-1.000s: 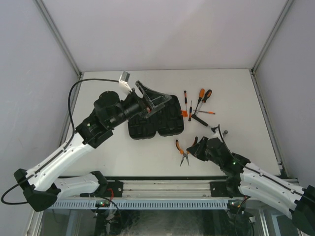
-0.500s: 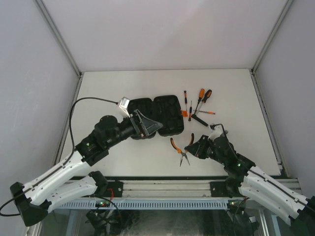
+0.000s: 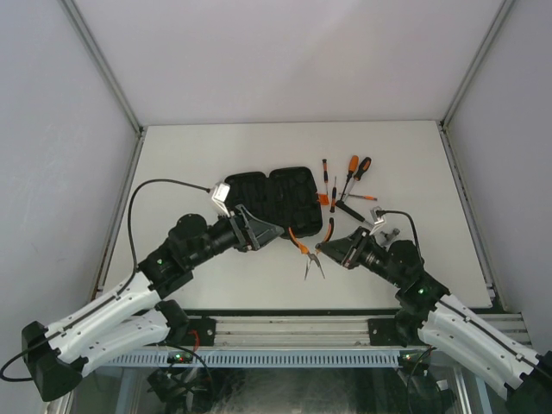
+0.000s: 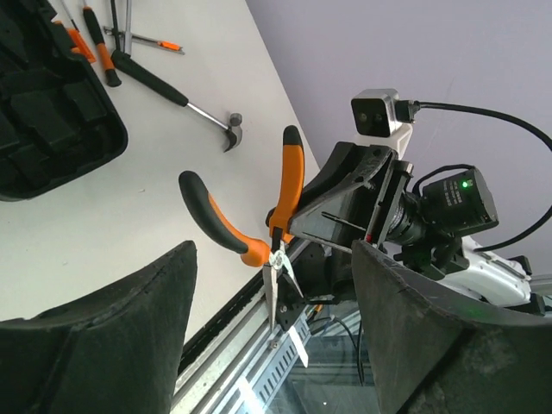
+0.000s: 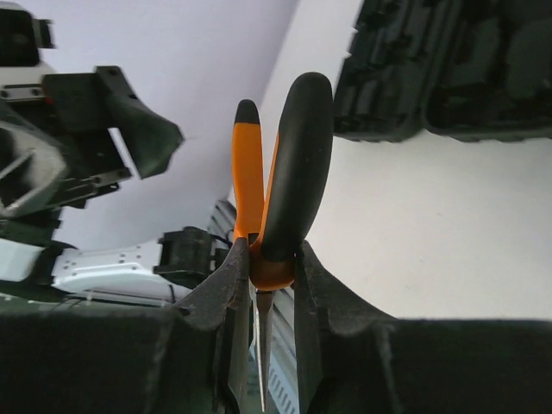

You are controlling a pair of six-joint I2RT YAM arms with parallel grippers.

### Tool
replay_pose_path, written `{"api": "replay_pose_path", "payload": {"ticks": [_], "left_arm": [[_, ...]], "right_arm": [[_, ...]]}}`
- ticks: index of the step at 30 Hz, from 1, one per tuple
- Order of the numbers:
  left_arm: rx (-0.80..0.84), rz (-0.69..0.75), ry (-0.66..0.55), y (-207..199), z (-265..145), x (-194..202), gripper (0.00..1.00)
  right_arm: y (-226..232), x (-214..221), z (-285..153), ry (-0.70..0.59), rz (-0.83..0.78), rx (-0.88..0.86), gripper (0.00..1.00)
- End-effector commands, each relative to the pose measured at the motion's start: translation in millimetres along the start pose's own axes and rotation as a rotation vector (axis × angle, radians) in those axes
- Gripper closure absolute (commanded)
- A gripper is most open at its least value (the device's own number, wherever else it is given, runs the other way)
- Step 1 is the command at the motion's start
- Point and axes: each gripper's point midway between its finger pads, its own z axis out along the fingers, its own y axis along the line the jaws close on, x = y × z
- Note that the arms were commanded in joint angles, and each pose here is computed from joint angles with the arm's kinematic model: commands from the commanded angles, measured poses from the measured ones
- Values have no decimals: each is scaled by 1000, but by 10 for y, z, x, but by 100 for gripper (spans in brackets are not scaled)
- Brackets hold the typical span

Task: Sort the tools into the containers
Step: Pick up the pliers at the center of the board.

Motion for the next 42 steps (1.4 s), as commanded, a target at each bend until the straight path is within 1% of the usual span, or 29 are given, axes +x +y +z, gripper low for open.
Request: {"api": "replay_pose_path", "payload": {"ticks": [1,4,9,14,19,22,25,29,35,37,42], "left_arm": [[80,0,-42,-148,23,-94,25],[110,-11,-64,-187,30,-120,25],[113,-17,-60,-194,72,-120,28],[106,-29,-57,-178,95,-113,34],[104,-30,-44,-173,131,-95,37],[111,-37,-34,-197,152,-89,47],[118,-43,-25,-214,175,-77,54],[125,-36,-19,-236,184,-75,65],[114,-31,-18,-219,198,-73,92],[115,-29,-19,-223,202,-79,99],[116,-15,-16,-235,213,-86,100]], "right_arm": [[625,-295,-40,-96,16,-241,100],[759,-311,-42,-80,12,-284,100],[912,-294,-65,-61,9,-351,100],[970,-278,-91,-63,8,-370,100],[1002,-263,-90,-58,4,-378,100],[1035,-246,-84,-46,-3,-387,100],[1053,-230,-64,-33,-7,-385,100],[1039,-174,6,18,-29,-349,100],[1007,-81,116,105,-100,-306,100],[1007,-38,138,143,-131,-300,100],[1053,21,179,208,-195,-319,100]]}}
